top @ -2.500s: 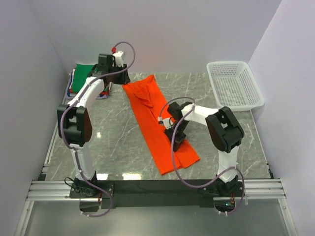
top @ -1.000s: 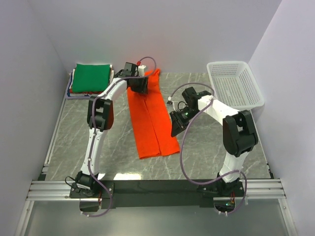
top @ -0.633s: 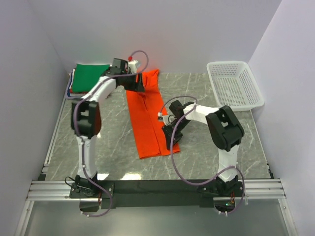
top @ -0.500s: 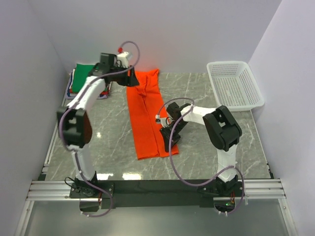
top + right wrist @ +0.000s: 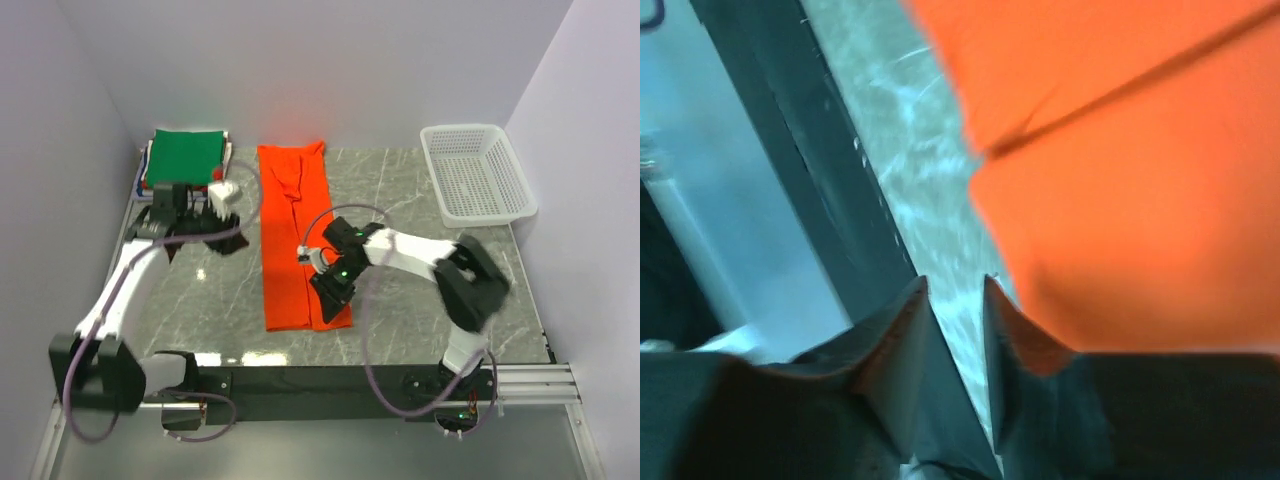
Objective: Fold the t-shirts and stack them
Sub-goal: Fold the tshirt
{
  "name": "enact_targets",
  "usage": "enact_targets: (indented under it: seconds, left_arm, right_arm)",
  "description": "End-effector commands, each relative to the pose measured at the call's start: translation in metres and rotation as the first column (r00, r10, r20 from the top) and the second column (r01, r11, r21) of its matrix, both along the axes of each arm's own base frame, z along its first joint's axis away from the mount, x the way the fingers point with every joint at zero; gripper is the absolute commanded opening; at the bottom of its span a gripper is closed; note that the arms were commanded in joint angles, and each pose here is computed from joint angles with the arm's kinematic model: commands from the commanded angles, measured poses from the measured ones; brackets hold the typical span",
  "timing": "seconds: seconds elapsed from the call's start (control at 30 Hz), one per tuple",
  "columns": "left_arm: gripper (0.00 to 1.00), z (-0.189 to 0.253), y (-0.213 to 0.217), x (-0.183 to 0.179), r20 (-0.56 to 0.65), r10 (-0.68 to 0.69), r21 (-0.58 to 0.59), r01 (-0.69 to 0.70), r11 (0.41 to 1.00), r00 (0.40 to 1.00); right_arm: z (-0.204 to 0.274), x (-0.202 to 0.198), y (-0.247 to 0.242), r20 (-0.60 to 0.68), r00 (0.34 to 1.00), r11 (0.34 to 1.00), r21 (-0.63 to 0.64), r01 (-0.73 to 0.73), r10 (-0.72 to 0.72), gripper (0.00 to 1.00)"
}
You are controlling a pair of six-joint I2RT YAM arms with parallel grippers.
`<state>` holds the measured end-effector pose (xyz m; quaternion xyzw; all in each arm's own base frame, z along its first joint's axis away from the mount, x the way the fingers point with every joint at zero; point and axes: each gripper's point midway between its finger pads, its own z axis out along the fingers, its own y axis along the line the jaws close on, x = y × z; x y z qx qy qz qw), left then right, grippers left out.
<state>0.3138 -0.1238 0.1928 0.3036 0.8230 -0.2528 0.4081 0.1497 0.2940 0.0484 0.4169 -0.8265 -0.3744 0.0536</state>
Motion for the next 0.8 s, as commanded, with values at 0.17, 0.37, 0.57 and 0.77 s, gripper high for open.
enact_targets:
  seconds: [0.17,0.37,0.57,0.77]
  left_arm:
    - [0.57,-0.067,-0.027,-0.125,0.150,-0.591,0.263,0.545,0.796,0.792]
    - [0.54,-0.107,-0.053,-0.150,0.210,-0.740,0.390,0.639,0.663,0.639]
    - [0.56,-0.133,-0.064,-0.156,0.240,-0.809,0.483,0.657,0.579,0.536]
    - [0.56,-0.146,-0.072,-0.156,0.223,-0.829,0.504,0.668,0.548,0.513]
  right_arm:
    - [0.068,0.035,-0.047,0.777,0.618,0.974,0.029,-0.225,0.120,0.47]
    - [0.022,0.023,-0.054,0.875,0.385,0.913,-0.137,-0.383,0.293,0.48]
    - [-0.001,0.027,-0.044,0.926,0.192,0.874,-0.217,-0.434,0.325,0.48]
    - [-0.016,0.023,-0.043,0.924,0.123,0.831,-0.261,-0.491,0.362,0.49]
